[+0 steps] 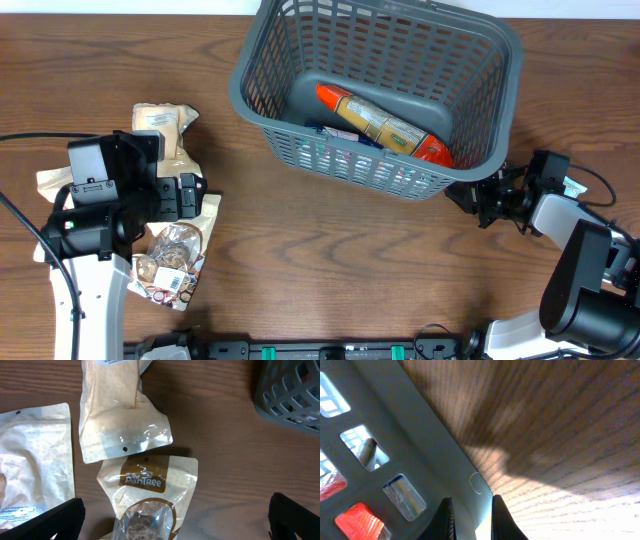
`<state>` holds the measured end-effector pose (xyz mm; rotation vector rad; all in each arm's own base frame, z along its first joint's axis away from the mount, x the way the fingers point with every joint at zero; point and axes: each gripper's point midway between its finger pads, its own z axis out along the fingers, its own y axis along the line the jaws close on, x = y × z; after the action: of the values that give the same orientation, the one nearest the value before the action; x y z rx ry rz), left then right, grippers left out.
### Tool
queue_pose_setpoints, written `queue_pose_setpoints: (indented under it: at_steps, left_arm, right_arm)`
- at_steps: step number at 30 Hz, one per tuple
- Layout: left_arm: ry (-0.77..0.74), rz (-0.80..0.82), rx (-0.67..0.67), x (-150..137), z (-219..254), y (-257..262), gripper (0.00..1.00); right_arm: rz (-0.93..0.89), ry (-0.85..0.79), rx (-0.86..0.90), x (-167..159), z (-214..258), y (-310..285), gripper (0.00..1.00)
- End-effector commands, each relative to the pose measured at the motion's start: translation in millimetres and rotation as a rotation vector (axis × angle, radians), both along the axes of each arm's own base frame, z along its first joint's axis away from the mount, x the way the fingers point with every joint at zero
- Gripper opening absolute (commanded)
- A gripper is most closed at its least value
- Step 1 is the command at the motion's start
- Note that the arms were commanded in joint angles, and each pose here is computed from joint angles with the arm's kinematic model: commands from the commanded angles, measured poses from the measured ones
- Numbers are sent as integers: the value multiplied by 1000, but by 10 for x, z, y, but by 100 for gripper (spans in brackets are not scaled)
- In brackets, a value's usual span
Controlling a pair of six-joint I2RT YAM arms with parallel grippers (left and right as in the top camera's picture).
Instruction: Pack container
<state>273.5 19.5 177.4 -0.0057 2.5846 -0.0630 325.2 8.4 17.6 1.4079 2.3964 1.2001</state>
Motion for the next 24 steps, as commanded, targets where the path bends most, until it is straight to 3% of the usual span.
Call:
queue_pose_setpoints:
  at_steps: [1,24]
  left_arm:
    - [-5,19,-6,8,17,15,99]
    - [-5,19,-7,8,17,15,99]
  right_arm:
    - [30,-25,68,-7,51,102,1]
    - [49,-188,111,282,302,166,1]
